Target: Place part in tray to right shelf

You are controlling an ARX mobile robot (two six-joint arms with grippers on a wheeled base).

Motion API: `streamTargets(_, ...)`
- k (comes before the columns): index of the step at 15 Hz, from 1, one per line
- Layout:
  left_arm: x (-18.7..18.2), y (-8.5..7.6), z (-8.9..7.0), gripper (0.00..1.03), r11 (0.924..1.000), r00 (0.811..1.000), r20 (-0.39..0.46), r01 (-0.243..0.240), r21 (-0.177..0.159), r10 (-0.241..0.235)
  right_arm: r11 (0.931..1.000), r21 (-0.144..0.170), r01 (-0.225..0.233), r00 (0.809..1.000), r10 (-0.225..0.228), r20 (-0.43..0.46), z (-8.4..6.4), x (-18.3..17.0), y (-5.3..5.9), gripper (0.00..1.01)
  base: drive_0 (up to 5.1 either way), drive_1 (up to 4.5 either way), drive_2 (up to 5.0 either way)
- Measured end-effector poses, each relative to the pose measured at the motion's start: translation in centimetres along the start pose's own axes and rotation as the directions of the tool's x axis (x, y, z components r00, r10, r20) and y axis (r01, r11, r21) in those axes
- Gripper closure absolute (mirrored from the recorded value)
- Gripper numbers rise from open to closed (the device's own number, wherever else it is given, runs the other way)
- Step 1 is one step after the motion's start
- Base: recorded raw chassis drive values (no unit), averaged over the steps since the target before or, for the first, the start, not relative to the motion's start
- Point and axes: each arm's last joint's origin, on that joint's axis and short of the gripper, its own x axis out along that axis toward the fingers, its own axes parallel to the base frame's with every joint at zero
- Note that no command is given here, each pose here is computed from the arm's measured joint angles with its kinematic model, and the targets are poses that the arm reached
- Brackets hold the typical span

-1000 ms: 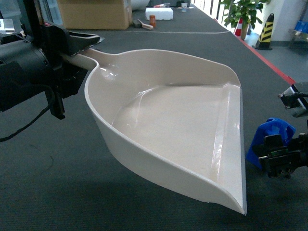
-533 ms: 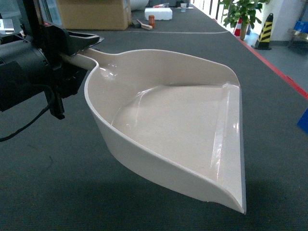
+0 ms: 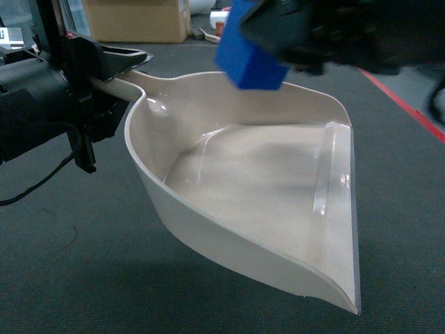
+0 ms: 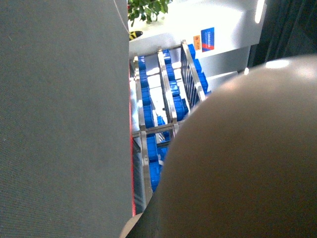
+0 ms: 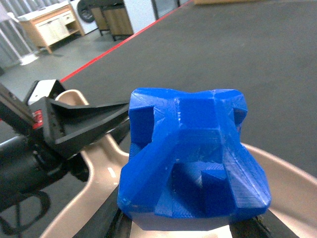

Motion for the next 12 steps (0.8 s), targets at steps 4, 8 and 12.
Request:
streamTargets(4,0.0,0.0,0.1,0.90,1.0000,1.000,0.006,-0.001,0.000,0.001,0.9853,0.168,-0.031,0.998,0.038,-0.039,-1.0,3.6,0.6,0.34,0.0,0.00,0.0)
streamTargets(8,0.0,0.1,0.0,0.90,1.0000,1.000,0.001,-0.004,0.002,0.004,0.9854,0.170,0.005,0.993,-0.025,0.116,1.6,-2.2,-1.2,0.04,0.0,0.00,0.0)
streamTargets(12,0.0,0.1,0.0,0.90,1.0000,1.000,0.001,-0.003,0.002,0.003,0.9545,0.000,0.298,0.930,-0.291,0.226,0.8,-11.7,-3.3,0.03,0.0,0.00,0.0)
